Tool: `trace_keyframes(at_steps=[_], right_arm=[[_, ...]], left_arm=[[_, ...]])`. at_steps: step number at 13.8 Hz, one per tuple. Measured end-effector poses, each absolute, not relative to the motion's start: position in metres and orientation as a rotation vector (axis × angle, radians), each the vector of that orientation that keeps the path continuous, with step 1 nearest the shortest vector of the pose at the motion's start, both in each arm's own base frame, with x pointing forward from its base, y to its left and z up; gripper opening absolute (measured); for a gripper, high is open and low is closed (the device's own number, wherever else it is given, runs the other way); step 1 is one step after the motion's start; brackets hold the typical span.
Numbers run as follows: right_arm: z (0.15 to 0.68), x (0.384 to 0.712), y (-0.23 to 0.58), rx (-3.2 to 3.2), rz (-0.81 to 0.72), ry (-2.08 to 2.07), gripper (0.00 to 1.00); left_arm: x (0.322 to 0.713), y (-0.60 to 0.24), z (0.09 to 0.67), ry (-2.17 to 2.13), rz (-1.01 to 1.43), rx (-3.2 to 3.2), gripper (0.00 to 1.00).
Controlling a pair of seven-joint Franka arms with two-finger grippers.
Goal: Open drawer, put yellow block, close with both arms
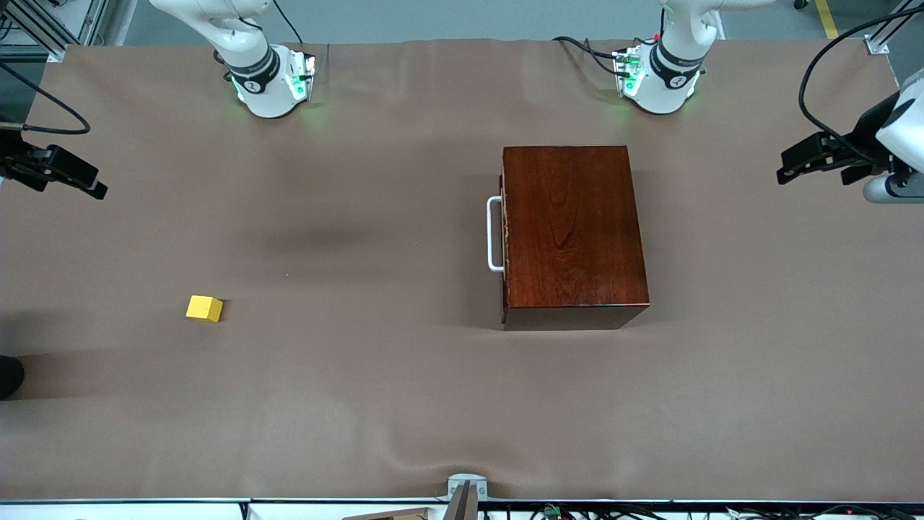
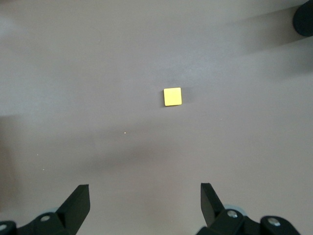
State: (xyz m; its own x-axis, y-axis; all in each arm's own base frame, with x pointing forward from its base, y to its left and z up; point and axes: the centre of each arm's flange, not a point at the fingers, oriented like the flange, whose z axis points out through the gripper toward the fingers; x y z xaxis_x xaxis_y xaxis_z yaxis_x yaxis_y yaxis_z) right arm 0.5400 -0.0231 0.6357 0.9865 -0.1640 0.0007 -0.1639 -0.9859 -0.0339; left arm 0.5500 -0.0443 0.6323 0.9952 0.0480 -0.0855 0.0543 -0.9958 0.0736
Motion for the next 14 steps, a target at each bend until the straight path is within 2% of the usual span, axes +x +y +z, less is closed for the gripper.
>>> trace_keyframes(at_steps=[3,9,14], right_arm=[[0.636,0.54,-0.022,-3.098,-0.005,0.252,1.0],[0.636,0.54,-0.024,-3.104,-0.004,0.182,1.0],[0.636,0.54,-0.023,-3.105,-0.006,0.176,1.0]], left_arm=[[0.562,-0.071,0.629,0.178,-0.141,3.022,1.0],[0.577,-0.192,0.597,0.165,-0.156,3.027,1.0],[0.572,-0.28,0.574,0.257,-0.106,3.011,1.0]])
